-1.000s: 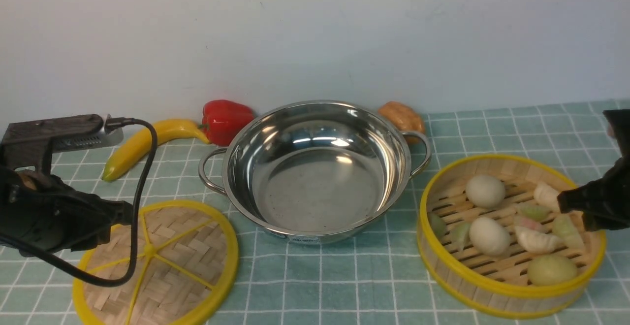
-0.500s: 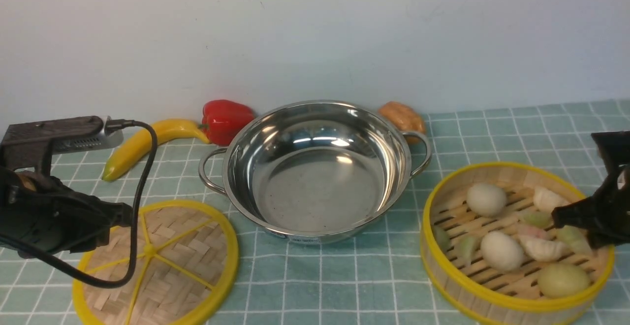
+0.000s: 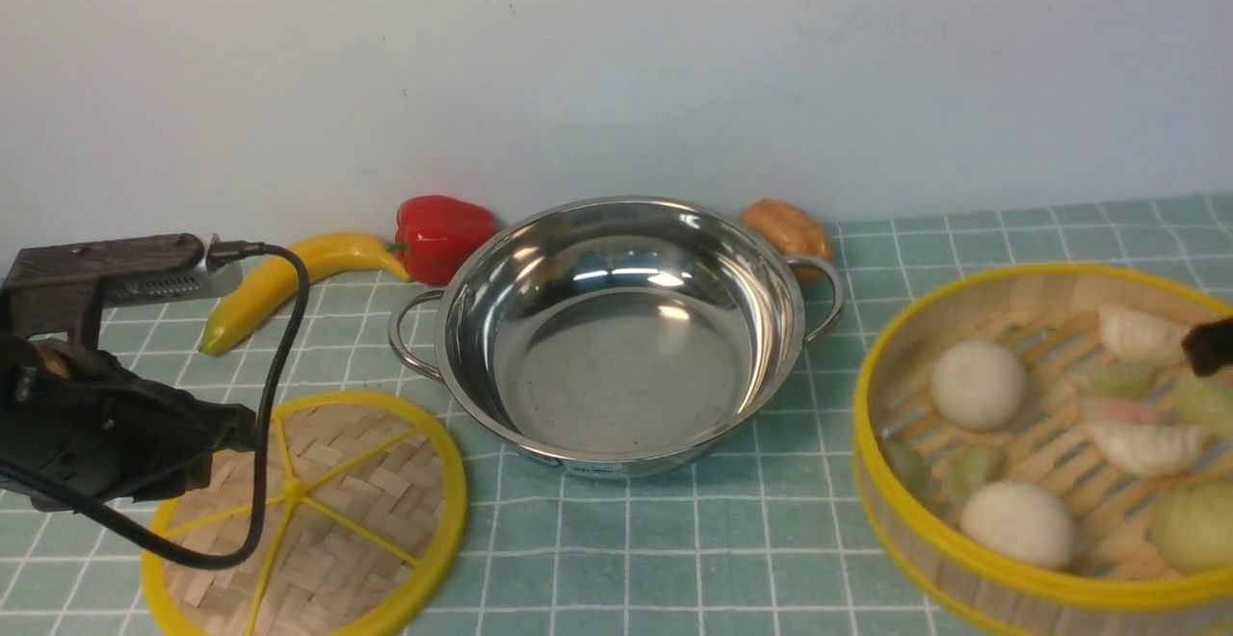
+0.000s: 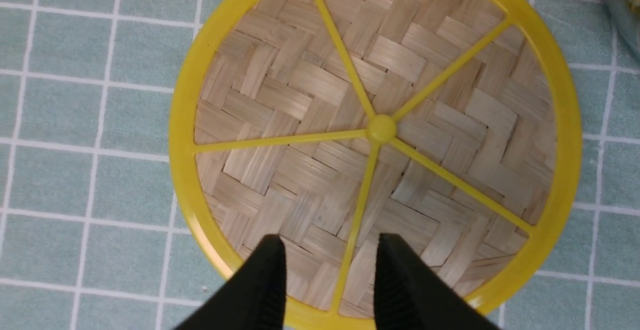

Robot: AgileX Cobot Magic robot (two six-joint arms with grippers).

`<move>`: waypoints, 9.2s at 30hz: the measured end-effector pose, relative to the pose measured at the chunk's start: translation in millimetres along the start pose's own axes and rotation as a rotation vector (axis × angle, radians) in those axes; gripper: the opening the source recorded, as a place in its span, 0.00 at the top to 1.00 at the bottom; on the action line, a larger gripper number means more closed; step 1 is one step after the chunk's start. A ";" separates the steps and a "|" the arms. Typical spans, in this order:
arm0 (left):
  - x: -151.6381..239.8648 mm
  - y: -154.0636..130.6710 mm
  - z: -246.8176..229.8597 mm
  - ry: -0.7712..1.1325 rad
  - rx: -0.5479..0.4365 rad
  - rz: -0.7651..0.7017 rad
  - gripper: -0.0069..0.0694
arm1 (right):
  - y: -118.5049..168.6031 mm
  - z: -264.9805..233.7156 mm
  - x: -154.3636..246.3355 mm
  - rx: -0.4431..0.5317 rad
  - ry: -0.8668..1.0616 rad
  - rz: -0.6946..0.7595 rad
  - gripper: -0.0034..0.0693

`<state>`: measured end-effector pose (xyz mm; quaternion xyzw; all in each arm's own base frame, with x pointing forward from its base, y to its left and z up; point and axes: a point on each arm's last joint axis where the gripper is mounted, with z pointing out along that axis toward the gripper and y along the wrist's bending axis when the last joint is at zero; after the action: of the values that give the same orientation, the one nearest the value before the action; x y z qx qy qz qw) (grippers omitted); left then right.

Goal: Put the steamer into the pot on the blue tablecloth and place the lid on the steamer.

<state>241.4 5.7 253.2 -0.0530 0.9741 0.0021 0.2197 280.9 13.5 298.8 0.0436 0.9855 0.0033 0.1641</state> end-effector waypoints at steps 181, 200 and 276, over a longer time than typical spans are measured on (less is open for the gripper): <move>-139.5 -251.1 85.8 -0.003 0.009 0.563 0.76 | -17.9 -127.6 193.4 -0.249 -0.500 -0.059 0.62; -139.1 -250.2 85.6 0.002 -0.009 0.524 0.76 | -17.9 -127.6 193.4 -0.250 -0.499 -0.058 0.62; 54.8 -37.5 -189.8 -0.657 0.198 0.415 0.93 | -10.3 -71.6 194.1 -0.345 -0.889 -0.131 0.96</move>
<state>114.9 -42.4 401.9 0.1696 0.8375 -0.0307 0.5186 74.0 20.7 303.6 -0.0494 0.8057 0.1376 0.5740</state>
